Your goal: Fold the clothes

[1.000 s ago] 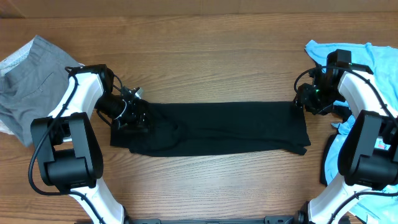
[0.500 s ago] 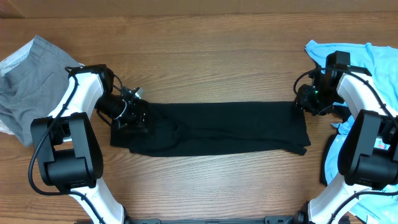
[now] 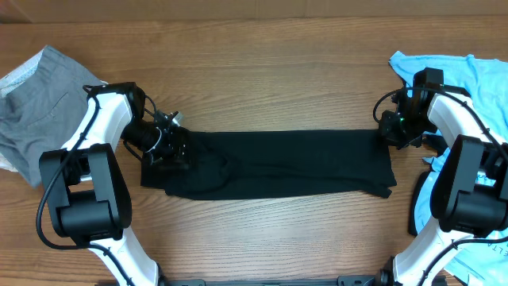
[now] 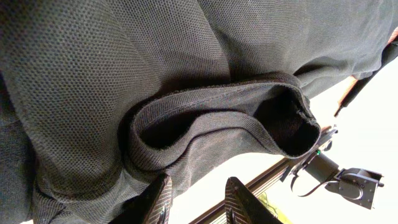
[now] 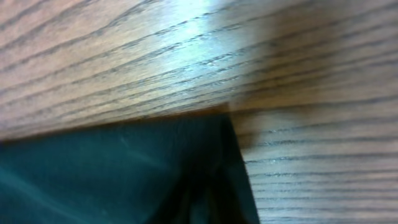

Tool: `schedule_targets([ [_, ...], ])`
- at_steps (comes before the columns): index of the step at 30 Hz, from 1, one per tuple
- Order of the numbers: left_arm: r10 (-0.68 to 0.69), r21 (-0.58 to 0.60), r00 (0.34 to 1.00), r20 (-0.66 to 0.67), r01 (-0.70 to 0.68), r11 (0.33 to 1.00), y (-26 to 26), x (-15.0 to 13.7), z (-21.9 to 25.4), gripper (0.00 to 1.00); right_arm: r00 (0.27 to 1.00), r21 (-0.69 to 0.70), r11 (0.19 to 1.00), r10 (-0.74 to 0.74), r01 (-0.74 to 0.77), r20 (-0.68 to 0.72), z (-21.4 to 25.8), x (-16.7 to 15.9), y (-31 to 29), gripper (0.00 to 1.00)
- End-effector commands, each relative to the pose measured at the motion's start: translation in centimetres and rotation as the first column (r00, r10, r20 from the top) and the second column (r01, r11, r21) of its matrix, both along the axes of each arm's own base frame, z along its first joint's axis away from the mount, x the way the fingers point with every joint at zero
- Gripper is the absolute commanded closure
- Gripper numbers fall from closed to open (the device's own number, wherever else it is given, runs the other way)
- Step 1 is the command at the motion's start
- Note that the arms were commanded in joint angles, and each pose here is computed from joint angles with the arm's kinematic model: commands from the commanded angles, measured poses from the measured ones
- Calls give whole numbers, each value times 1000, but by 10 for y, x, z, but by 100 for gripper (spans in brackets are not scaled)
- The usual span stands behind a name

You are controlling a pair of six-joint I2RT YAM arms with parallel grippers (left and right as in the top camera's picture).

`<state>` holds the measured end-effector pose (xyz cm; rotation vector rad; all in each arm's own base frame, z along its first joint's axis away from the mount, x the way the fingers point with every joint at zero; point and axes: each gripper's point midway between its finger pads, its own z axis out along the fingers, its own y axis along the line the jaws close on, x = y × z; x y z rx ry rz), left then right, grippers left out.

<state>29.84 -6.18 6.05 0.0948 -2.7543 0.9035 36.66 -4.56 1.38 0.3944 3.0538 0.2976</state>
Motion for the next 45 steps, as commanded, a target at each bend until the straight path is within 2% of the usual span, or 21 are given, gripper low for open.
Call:
schedule_targets([
  [1, 7, 12, 1000, 17, -7, 1000, 0, 0, 7, 67, 1000, 3, 1000, 3, -3, -12, -4, -2, 0, 96],
  [8, 7, 12, 1000, 17, -7, 1000, 0, 0, 7, 68, 1000, 2, 1000, -23, 23, -5, 0, 1, -1, 96],
  [20, 7, 12, 1000, 22, -8, 1000, 0, 1, 7, 68, 991, 29, 999, -22, 18, 135, 45, 47, -1, 96],
  [27, 7, 13, 1000, 25, -8, 1000, 1, 1, 6, 68, 995, 32, 999, -23, 20, 95, 43, 38, 0, 96],
  [28, 7, 13, 1000, 24, -8, 1000, 1, 1, 6, 68, 998, 19, 1000, -24, 23, 63, 42, 30, -2, 94],
  [31, 7, 13, 1000, 24, -7, 1000, 1, 1, 6, 68, 998, -81, 996, -37, 32, -57, 37, 2, -18, 71],
  [36, 4, 21, 1000, 19, -5, 1000, 2, 0, 6, 67, 978, -107, 994, -48, 27, -203, 36, -35, -24, 59],
  [38, 1, 30, 1000, 14, -1, 1000, 3, -1, 5, 67, 973, -101, 995, -48, 25, -228, 31, -42, -22, 51],
  [45, -1, 35, 1000, 6, 1, 999, 4, -3, 5, 67, 981, -14, 1000, 23, -27, -194, 4, -45, -5, 36],
])
